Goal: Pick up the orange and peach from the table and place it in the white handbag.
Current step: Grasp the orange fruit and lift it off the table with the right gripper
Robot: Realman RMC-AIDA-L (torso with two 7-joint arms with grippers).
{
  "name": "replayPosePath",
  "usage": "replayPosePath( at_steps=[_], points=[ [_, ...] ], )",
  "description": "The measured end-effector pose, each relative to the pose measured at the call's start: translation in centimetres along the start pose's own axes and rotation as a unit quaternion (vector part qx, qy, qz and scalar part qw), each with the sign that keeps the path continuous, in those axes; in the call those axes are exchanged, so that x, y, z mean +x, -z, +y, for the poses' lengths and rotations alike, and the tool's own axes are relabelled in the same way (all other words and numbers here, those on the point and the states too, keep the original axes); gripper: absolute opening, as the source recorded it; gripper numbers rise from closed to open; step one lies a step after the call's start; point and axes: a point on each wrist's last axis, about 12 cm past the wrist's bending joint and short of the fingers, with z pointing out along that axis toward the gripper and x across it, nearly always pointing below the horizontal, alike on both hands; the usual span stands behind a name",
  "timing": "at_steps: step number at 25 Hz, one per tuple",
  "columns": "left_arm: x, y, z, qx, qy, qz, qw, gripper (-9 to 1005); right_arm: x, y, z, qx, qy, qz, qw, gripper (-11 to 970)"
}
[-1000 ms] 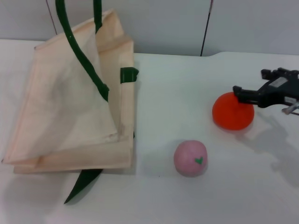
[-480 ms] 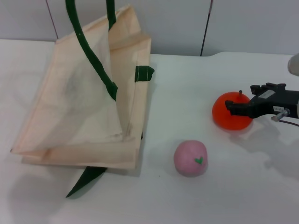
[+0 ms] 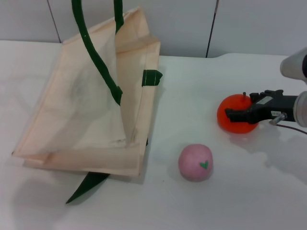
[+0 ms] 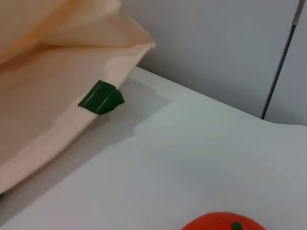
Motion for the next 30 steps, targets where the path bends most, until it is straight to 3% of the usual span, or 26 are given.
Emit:
replayPosePath(
  at_steps=[15,26,30],
  points=[
    [0.0,0.0,-0.1,0.001,0.0,0.001,1.0,128,0.1,-2.0,-0.7,0.002,-0.01,0.026,1.0,845],
    [-0.1,0.0,-0.1,0.001,-0.001,0.001,1.0,128,-0.6,-2.1,-1.1,-0.003,-0.008,0.033,0.999,833],
    [0.0,0.1,-0.1,0.001,-0.001,0.002,1.0,128,-0.7,-1.9,-1.4,-0.003,-0.012,0.031,0.999,694]
  ],
)
